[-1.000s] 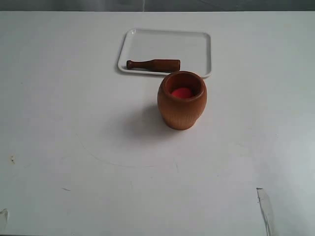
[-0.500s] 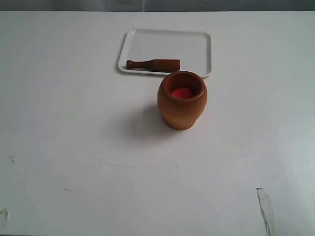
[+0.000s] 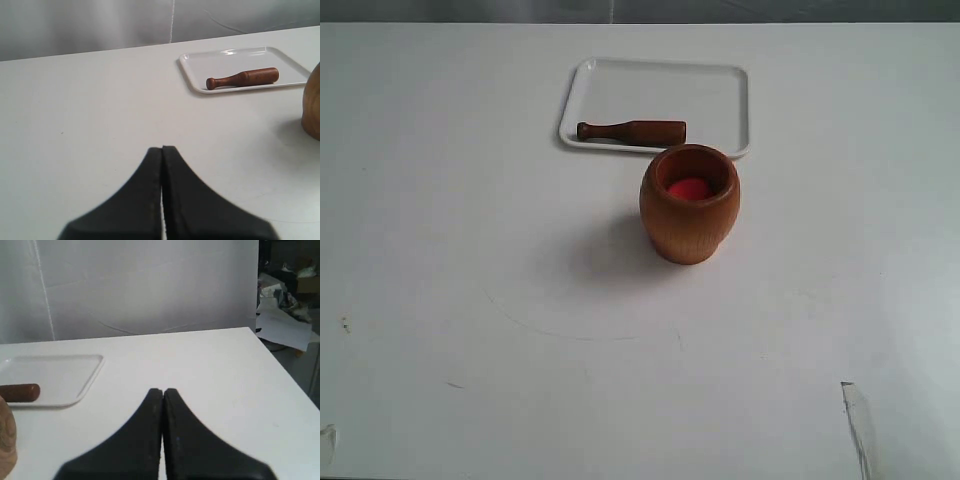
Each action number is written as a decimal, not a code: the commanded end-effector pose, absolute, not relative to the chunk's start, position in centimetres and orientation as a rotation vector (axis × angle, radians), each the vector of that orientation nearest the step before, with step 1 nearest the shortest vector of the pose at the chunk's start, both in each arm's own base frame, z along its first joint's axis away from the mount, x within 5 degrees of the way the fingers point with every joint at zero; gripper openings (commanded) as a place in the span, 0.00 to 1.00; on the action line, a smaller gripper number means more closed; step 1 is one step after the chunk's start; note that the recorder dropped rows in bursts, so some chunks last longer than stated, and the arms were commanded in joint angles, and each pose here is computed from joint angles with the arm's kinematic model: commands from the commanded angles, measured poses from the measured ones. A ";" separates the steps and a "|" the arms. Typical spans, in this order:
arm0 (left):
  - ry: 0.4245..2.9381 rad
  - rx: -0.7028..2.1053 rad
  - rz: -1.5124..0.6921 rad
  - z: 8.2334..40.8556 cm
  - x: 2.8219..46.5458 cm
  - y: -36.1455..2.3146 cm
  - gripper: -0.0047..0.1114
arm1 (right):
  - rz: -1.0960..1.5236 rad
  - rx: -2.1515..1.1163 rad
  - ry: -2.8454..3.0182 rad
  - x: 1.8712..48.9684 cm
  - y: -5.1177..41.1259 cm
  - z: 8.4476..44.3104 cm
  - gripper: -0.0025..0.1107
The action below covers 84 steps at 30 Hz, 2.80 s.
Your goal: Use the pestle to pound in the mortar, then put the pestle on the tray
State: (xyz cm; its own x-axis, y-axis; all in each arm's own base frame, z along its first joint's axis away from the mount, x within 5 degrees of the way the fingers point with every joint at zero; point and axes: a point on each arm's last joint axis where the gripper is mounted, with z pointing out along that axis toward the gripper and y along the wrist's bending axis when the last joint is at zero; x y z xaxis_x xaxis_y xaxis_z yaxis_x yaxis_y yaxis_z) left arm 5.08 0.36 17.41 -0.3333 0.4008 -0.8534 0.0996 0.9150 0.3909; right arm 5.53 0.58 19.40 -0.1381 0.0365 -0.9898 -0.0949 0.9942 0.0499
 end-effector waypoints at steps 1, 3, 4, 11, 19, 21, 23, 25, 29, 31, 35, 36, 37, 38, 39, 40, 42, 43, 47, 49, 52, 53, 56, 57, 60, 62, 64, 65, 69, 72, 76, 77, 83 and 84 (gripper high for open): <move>1.897 0.361 0.302 17.4 5.1 0.3 0.04 | 0.030 -0.132 1.669 5.6 0.6 19.6 0.02; 1.897 0.361 0.302 17.4 5.1 0.3 0.04 | 0.009 -0.153 1.660 5.6 0.6 19.6 0.02; 1.897 0.361 0.302 17.4 5.1 0.3 0.04 | 0.001 -0.163 1.659 5.6 0.6 19.6 0.02; 1.897 0.361 0.302 17.4 5.1 0.3 0.04 | 0.025 -0.137 1.647 5.6 0.6 19.8 0.02; 1.897 0.361 0.302 17.4 5.1 0.3 0.04 | 0.087 -0.065 1.602 5.6 0.6 20.2 0.02; 1.897 0.361 0.302 17.4 5.1 0.3 0.04 | 0.090 -0.063 1.607 5.6 0.6 20.2 0.02; 1.897 0.361 0.302 17.4 5.1 0.3 0.04 | 0.097 -0.056 1.619 5.6 0.6 20.1 0.02; 1.897 0.361 0.302 17.4 5.1 0.3 0.04 | 0.099 -0.054 1.626 5.6 0.6 20.0 0.02; 1.897 0.361 0.302 17.4 5.1 0.3 0.04 | 0.099 -0.054 1.626 5.6 0.6 20.0 0.02; 1.897 0.361 0.302 17.4 5.1 0.3 0.04 | 0.099 -0.054 1.626 5.6 0.6 20.0 0.02; 1.897 0.361 0.302 17.4 5.1 0.3 0.04 | 0.099 -0.054 1.626 5.6 0.6 20.0 0.02; 1.897 0.361 0.302 17.4 5.1 0.3 0.04 | 0.099 -0.054 1.626 5.6 0.6 20.0 0.02; 1.897 0.361 0.302 17.4 5.1 0.3 0.04 | 0.099 -0.054 1.626 5.6 0.6 20.0 0.02; 1.897 0.361 0.302 17.4 5.1 0.3 0.04 | 0.099 -0.054 1.626 5.6 0.6 20.0 0.02; 1.897 0.361 0.302 17.4 5.1 0.3 0.04 | 0.099 -0.054 1.626 5.6 0.6 20.0 0.02; 1.897 0.361 0.302 17.4 5.1 0.3 0.04 | 0.099 -0.054 1.626 5.6 0.6 20.0 0.02; 1.897 0.361 0.302 17.4 5.1 0.3 0.04 | 0.099 -0.054 1.626 5.6 0.6 20.0 0.02; 1.897 0.361 0.302 17.4 5.1 0.3 0.04 | 0.099 -0.054 1.626 5.6 0.6 20.0 0.02; 1.897 0.361 0.302 17.4 5.1 0.3 0.04 | 0.099 -0.054 1.626 5.6 0.6 20.0 0.02; 1.897 0.361 0.302 17.4 5.1 0.3 0.04 | 0.097 -0.056 1.626 5.6 0.6 20.0 0.02; 1.897 0.361 0.302 17.4 5.1 0.3 0.04 | 0.097 -0.056 1.626 5.6 0.6 20.0 0.02; 1.897 0.361 0.302 17.4 5.1 0.3 0.04 | 0.097 -0.056 1.626 5.6 0.6 20.0 0.02; 1.897 0.361 0.302 17.4 5.1 0.3 0.04 | 0.097 -0.056 1.626 5.6 0.6 20.0 0.02; 1.897 0.361 0.302 17.4 5.1 0.3 0.04 | 0.097 -0.056 1.626 5.6 0.6 20.0 0.02; 1.897 0.361 0.302 17.4 5.1 0.3 0.04 | 0.097 -0.056 1.626 5.6 0.6 20.0 0.02; 1.897 0.361 0.302 17.4 5.1 0.3 0.04 | 0.100 -0.053 1.626 5.6 0.6 20.0 0.02; 1.897 0.361 0.302 17.4 5.1 0.3 0.04 | 0.100 -0.053 1.626 5.6 0.6 20.0 0.02; 1.897 0.361 0.302 17.4 5.1 0.3 0.04 | 0.100 -0.053 1.626 5.6 0.6 20.0 0.02; 1.897 0.361 0.302 17.4 5.1 0.3 0.04 | 0.100 -0.053 1.626 5.6 0.6 20.0 0.02; 1.897 0.361 0.302 17.4 5.1 0.3 0.04 | 0.100 -0.053 1.626 5.6 0.6 20.0 0.02; 1.897 0.361 0.302 17.4 5.1 0.3 0.04 | 0.100 -0.053 1.626 5.6 0.6 20.0 0.02; 1.897 0.361 0.302 17.4 5.1 0.3 0.04 | 0.098 -0.055 1.626 5.6 0.6 20.0 0.02; 1.897 0.361 0.302 17.4 5.1 0.3 0.04 | 0.098 -0.055 1.626 5.6 0.6 20.0 0.02; 1.897 0.361 0.302 17.4 5.1 0.3 0.04 | 0.098 -0.055 1.626 5.6 0.6 20.0 0.02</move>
